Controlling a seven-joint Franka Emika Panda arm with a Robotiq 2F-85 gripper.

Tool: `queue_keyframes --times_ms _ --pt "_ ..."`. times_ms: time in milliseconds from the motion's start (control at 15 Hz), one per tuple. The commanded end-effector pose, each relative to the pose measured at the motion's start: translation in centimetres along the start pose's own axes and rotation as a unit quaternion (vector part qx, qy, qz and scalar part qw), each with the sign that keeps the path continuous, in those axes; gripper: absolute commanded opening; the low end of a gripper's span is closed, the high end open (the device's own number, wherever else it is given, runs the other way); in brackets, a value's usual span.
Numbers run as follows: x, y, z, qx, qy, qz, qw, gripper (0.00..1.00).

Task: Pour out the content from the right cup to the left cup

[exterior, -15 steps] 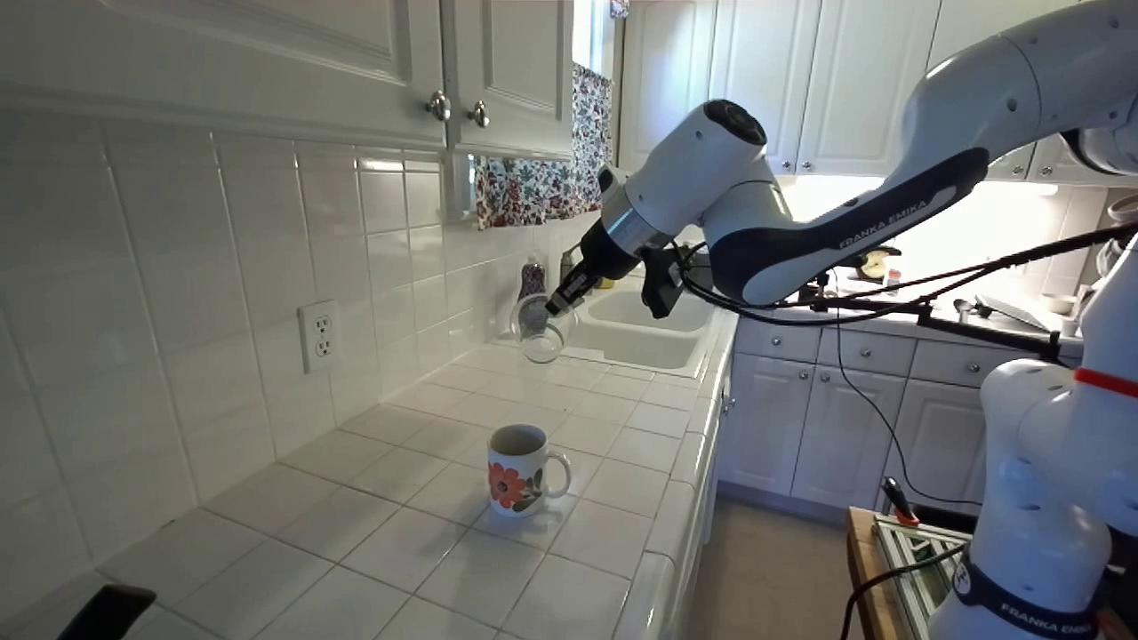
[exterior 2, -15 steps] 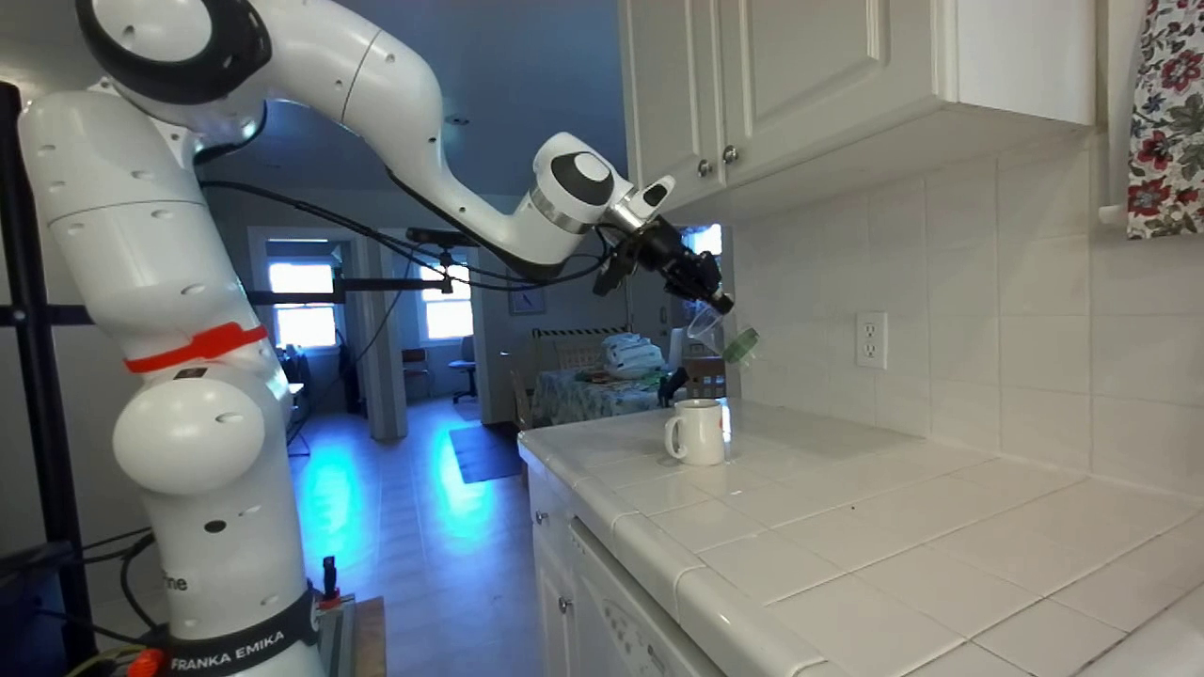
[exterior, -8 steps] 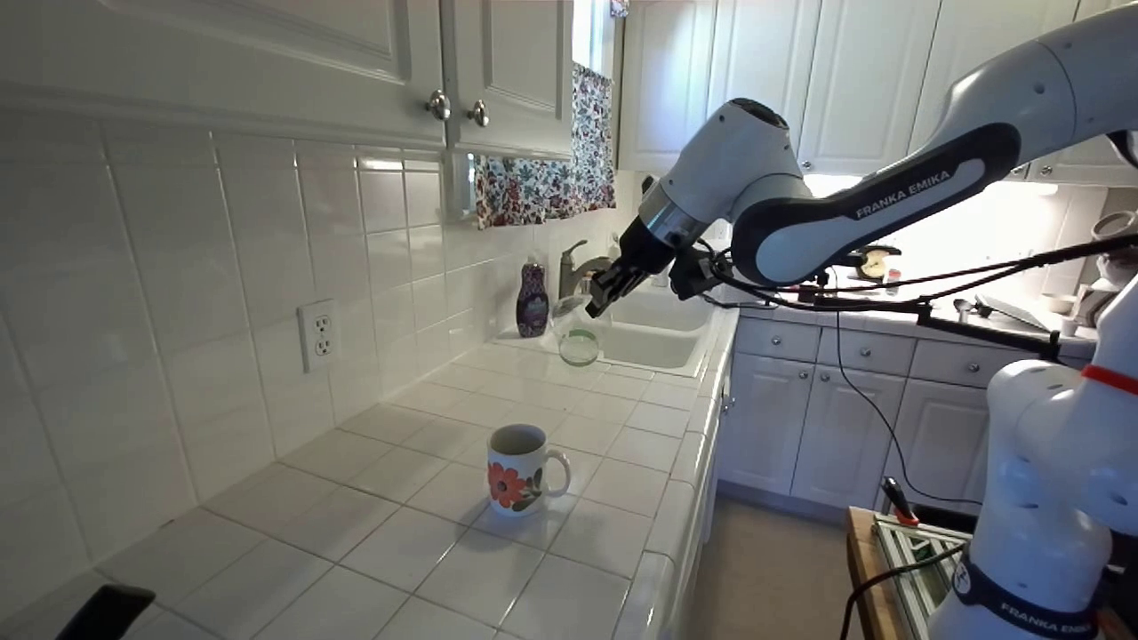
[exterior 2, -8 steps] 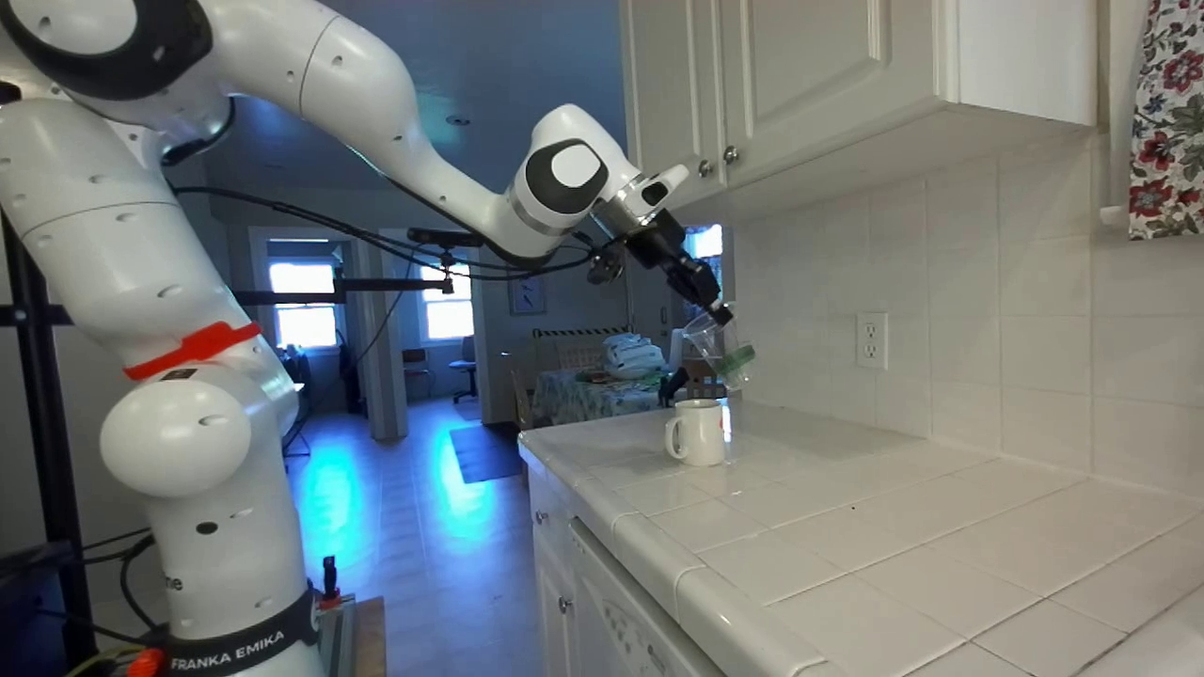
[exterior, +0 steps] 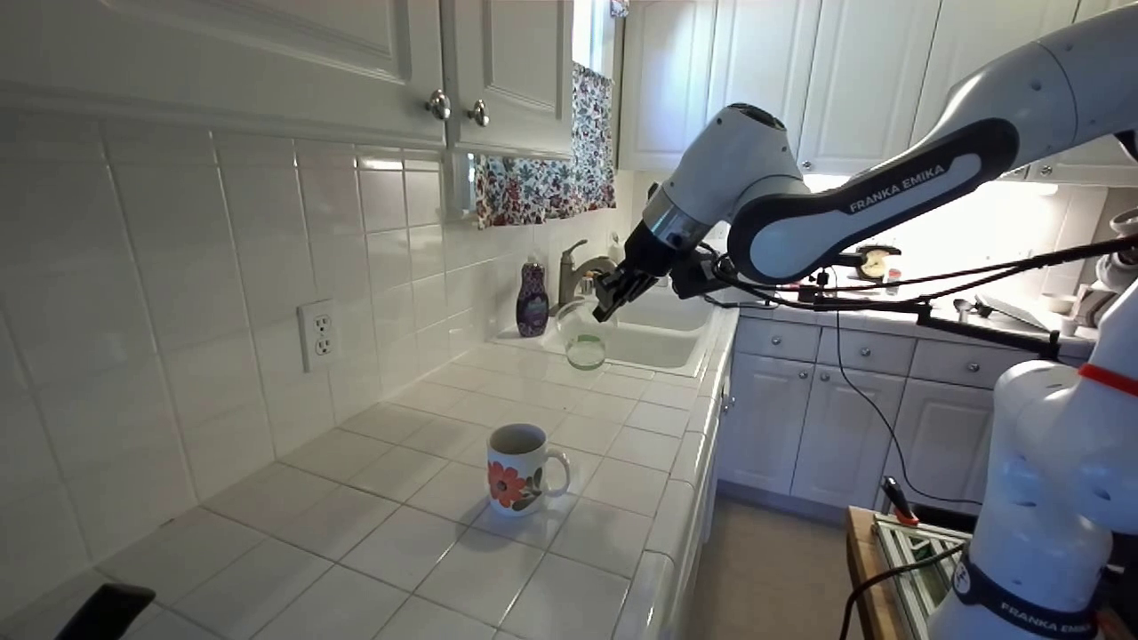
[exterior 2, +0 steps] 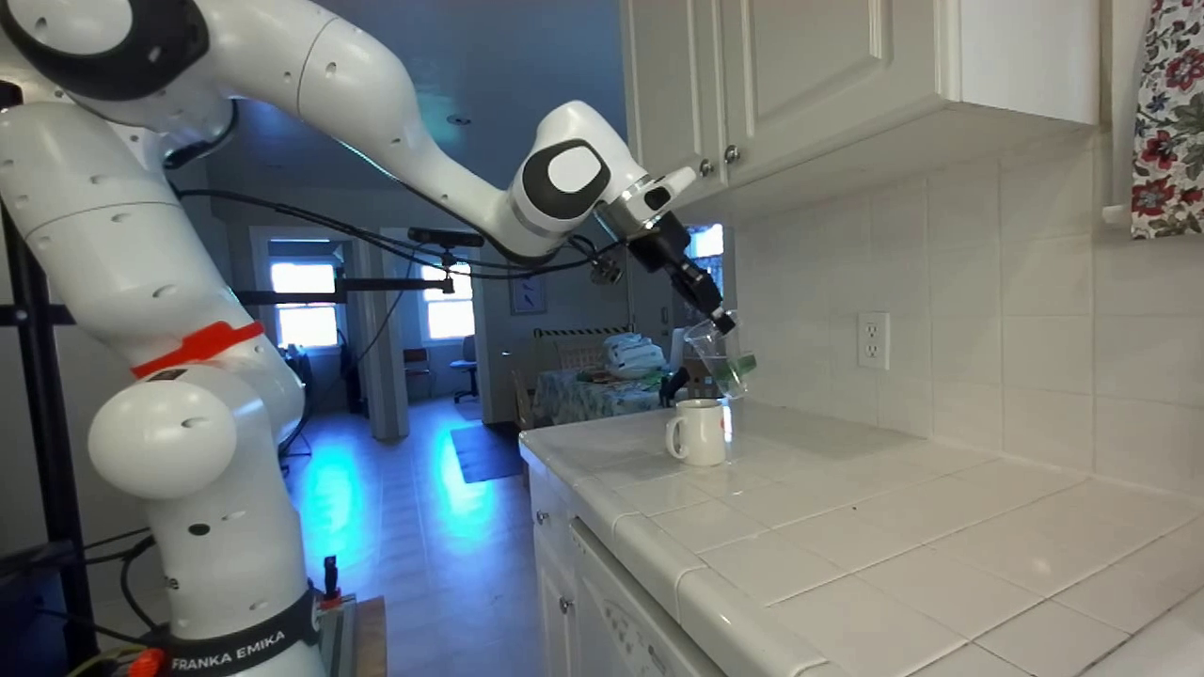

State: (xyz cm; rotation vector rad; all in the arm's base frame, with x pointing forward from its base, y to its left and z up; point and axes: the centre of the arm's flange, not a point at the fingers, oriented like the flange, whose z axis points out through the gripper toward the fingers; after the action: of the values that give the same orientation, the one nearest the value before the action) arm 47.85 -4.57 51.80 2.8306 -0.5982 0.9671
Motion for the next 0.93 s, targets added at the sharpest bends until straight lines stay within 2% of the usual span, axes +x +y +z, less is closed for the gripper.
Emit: queue_keyframes --times_ms 0,400,867 --pt "0.4 2.1 1.7 0.008 -0.022 0.054 0.9983 0.02" --pt "-0.2 3.9 3.6 0.045 -0.073 0.112 0.99 0.02" --pt "-1.3 6.8 5.6 0.059 -0.119 0.141 0.9811 0.02"
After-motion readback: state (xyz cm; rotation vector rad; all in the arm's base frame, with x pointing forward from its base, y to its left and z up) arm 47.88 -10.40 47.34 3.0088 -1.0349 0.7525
